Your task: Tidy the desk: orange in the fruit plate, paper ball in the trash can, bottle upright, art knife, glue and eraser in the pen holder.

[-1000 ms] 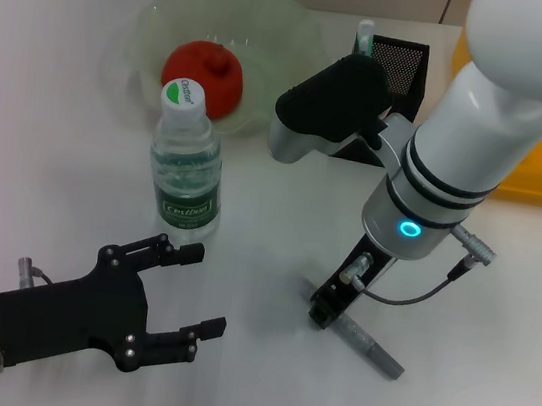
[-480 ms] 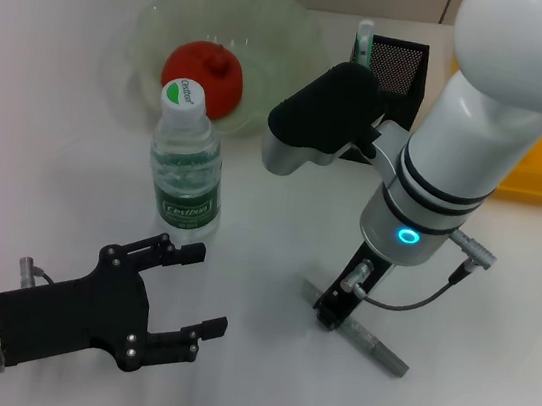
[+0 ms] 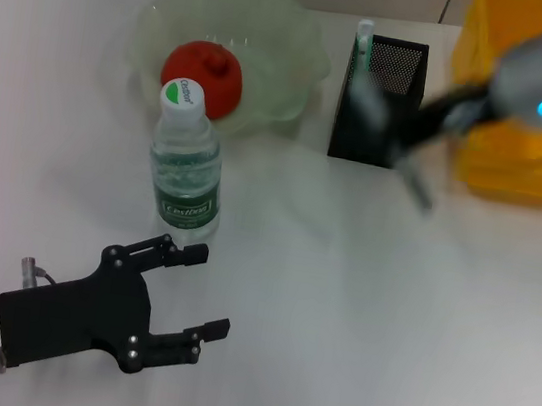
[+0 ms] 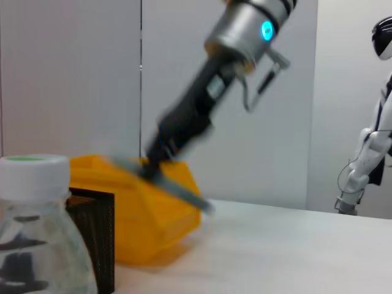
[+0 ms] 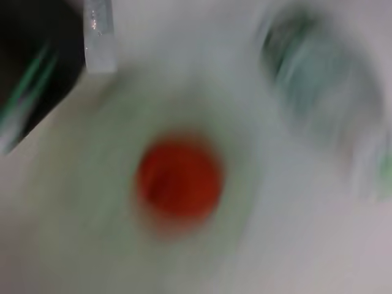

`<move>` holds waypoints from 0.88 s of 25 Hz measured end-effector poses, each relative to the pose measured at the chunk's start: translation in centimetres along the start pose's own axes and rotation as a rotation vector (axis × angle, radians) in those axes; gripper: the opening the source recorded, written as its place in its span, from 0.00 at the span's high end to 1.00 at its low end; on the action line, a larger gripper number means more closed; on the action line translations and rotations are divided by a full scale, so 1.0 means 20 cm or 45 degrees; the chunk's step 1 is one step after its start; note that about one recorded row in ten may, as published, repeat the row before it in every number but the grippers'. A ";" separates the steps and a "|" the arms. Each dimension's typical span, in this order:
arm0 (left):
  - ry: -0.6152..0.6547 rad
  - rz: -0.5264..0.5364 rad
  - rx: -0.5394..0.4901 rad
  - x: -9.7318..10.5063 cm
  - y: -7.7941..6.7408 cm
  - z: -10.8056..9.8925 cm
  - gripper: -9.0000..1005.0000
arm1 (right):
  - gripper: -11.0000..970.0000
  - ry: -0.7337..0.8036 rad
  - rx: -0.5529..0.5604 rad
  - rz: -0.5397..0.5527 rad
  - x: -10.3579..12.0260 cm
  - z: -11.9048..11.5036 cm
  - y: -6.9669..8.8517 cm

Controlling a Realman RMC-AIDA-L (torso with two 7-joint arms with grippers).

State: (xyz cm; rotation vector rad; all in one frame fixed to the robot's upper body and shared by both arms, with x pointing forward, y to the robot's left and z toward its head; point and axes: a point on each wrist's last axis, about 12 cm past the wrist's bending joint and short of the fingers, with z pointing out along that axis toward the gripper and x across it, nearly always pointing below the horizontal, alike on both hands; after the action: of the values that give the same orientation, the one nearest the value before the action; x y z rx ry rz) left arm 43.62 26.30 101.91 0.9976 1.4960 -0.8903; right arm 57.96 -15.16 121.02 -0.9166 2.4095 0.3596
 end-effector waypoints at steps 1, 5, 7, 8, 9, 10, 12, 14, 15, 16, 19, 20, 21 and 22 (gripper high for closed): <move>-0.003 0.000 0.006 0.00 0.00 0.00 0.21 | 0.85 -0.122 0.020 0.017 0.00 -0.08 -0.04; -0.014 0.005 0.036 -0.02 0.01 0.04 0.21 | 0.85 -0.574 0.075 -0.008 0.05 -0.27 -0.14; -0.016 0.006 0.040 -0.02 0.01 0.04 0.21 | 0.85 -0.786 0.087 -0.043 0.10 -0.29 -0.17; -0.019 0.008 0.051 -0.02 0.01 0.06 0.21 | 0.85 -0.986 0.092 -0.081 0.16 -0.28 -0.20; -0.019 0.008 0.051 -0.02 0.01 0.06 0.21 | 0.85 -0.986 0.092 -0.081 0.16 -0.28 -0.20; -0.019 0.008 0.051 -0.02 0.01 0.06 0.21 | 0.85 -1.124 0.099 -0.111 0.23 -0.23 -0.23; -0.020 0.002 0.087 -0.04 0.02 0.09 0.21 | 0.85 -1.176 0.097 -0.111 0.27 -0.19 -0.25; -0.015 -0.007 0.101 -0.04 0.02 0.11 0.21 | 0.85 -1.262 0.077 -0.108 0.35 -0.09 -0.28; -0.013 -0.010 0.108 -0.05 0.03 0.11 0.21 | 0.85 -1.289 0.063 -0.102 0.38 -0.05 -0.29; -0.013 -0.012 0.113 -0.05 0.03 0.12 0.21 | 0.85 -1.327 0.044 -0.096 0.42 0.00 -0.30; -0.013 -0.018 0.126 -0.05 0.03 0.13 0.21 | 0.84 -1.388 0.024 -0.089 0.52 0.15 -0.32; -0.013 -0.022 0.136 -0.06 0.03 0.14 0.21 | 0.84 -1.393 0.014 -0.070 0.56 0.23 -0.32; -0.013 -0.022 0.136 -0.06 0.03 0.14 0.21 | 0.84 -1.393 0.014 -0.070 0.56 0.23 -0.32; -0.012 -0.022 0.141 -0.06 0.04 0.15 0.21 | 0.83 -1.381 0.017 -0.060 0.57 0.26 -0.32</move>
State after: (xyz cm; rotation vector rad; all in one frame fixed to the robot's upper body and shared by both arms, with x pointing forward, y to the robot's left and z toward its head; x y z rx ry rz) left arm 45.43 23.71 102.64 1.0607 1.4621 -0.9981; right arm 57.13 -23.83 109.99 -0.5362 1.3843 0.6201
